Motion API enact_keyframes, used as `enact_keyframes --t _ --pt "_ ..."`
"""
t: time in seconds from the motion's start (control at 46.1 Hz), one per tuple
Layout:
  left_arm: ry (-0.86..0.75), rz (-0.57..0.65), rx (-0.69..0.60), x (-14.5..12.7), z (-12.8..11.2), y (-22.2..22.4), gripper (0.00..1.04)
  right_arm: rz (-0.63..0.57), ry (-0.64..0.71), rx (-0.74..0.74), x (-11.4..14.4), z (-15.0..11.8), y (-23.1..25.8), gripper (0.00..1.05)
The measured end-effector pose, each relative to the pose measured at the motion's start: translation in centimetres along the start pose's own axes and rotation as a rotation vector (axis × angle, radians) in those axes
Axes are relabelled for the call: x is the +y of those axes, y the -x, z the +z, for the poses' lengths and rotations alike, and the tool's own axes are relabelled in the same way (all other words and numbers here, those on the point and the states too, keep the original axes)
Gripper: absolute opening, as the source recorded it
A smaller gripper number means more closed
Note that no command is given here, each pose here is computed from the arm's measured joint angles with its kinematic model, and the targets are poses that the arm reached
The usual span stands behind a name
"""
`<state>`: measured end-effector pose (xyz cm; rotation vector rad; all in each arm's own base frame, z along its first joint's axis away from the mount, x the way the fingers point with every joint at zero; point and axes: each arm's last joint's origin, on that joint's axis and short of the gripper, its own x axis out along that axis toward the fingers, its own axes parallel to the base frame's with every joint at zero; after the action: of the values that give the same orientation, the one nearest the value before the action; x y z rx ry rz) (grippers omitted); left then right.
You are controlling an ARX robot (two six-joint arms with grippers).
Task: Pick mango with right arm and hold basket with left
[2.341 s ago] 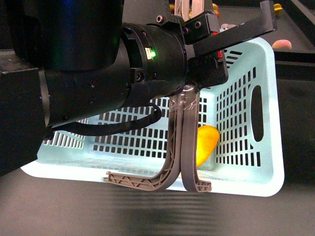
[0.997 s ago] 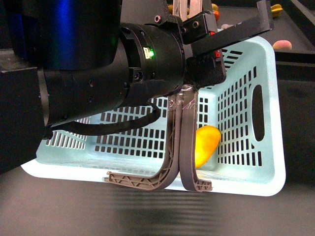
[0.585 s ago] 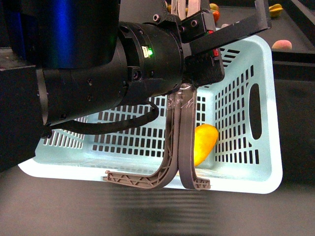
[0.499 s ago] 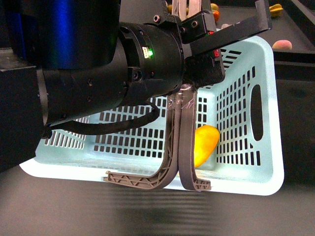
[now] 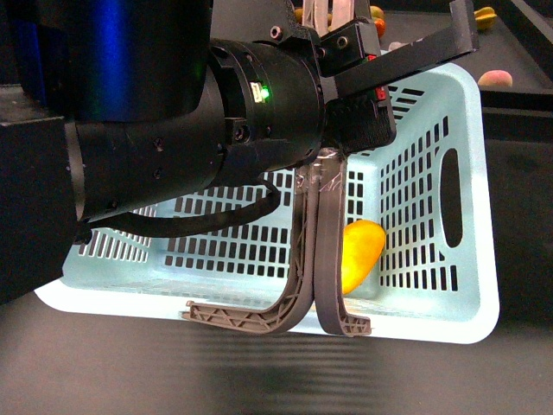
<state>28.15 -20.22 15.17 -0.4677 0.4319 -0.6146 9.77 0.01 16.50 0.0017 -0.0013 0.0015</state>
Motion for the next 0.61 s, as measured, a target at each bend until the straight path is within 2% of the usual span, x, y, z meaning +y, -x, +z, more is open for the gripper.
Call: enact_keyframes --t 0.087,0.152,0.238,0.282,0.412,0.607 --pt "-0.139 0.098 -0.095 0.3 0.0 -0.8 0.19 0.0 0.0 0.0 0.0 0.0 0.0 0.68" --pt "-0.195 0.185 -0.129 0.5 0.5 -1.8 0.19 0.001 0.0 0.0 0.0 0.0 0.0 0.77" --pt "-0.173 0.284 -0.182 0.9 2.3 -3.1 0.19 0.0 0.0 0.0 0.0 0.0 0.0 0.93" --pt "-0.106 0.349 -0.231 1.3 3.5 -3.8 0.19 0.0 -0.002 0.0 0.0 0.0 0.0 0.98" --pt "0.097 0.505 -0.329 3.4 5.3 -5.1 0.19 0.0 -0.001 0.0 0.0 0.0 0.0 0.96" --pt "0.384 0.621 -0.405 7.4 5.8 -6.2 0.19 0.0 -0.001 0.0 0.0 0.0 0.0 0.96"
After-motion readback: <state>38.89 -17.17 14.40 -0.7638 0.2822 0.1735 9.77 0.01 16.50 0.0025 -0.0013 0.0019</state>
